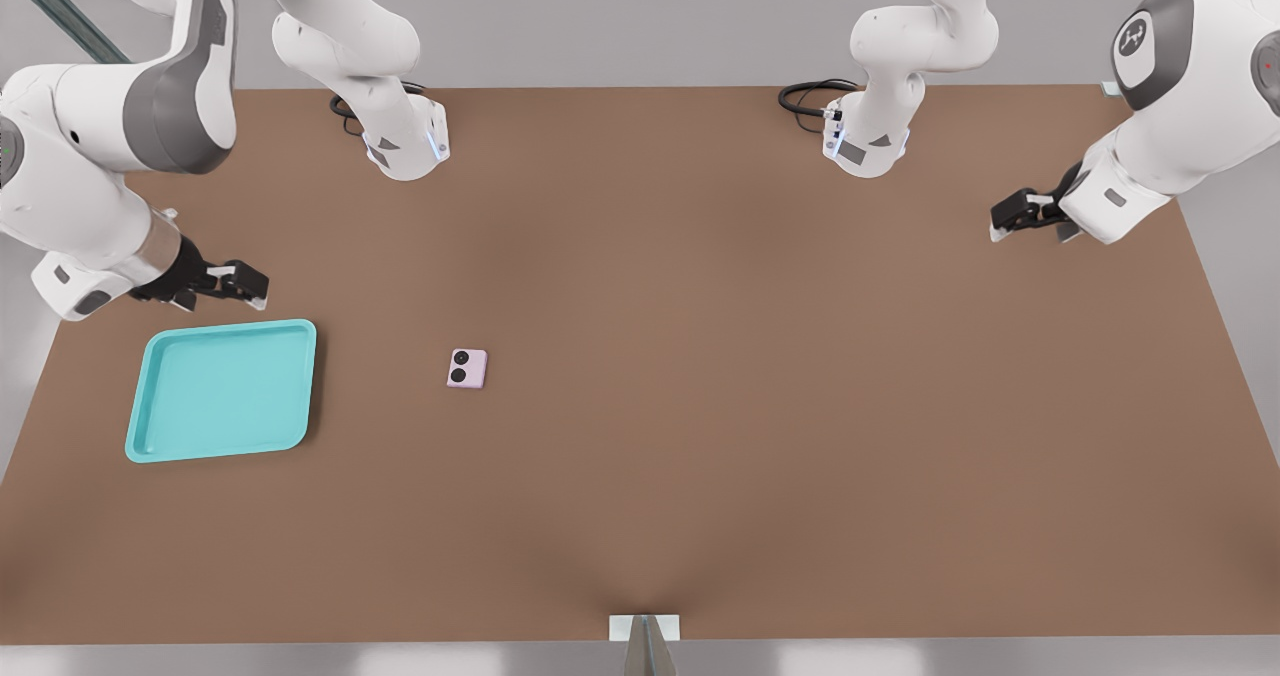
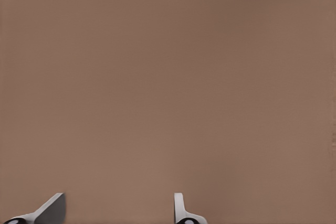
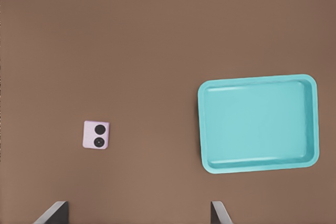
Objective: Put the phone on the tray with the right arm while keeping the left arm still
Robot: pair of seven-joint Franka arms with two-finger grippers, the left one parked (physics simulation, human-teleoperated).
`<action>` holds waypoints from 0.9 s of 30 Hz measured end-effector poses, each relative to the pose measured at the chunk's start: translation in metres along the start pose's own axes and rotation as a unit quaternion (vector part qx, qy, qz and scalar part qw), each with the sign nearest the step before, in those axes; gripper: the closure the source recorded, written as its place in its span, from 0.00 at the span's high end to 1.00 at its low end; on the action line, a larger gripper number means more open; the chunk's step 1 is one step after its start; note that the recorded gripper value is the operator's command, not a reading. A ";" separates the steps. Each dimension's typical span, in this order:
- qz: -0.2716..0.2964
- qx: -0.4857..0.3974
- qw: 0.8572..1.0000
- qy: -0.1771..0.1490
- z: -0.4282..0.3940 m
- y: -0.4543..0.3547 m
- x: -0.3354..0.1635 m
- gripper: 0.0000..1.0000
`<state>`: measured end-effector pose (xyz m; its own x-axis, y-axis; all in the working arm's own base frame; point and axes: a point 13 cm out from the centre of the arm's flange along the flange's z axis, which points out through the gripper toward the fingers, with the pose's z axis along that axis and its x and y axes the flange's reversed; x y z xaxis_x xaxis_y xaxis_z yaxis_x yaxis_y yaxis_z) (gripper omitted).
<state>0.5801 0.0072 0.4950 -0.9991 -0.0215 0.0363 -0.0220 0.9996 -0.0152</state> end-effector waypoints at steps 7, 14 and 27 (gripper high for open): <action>-0.063 -0.011 0.997 0.040 0.092 0.087 -0.036 1.00; -0.079 0.013 0.993 0.086 0.264 0.163 0.006 1.00; 0.028 -0.001 0.998 0.055 0.372 0.173 0.004 1.00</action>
<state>0.5584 0.1740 0.1207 -0.9888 0.0357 0.1451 0.0335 0.9993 -0.0177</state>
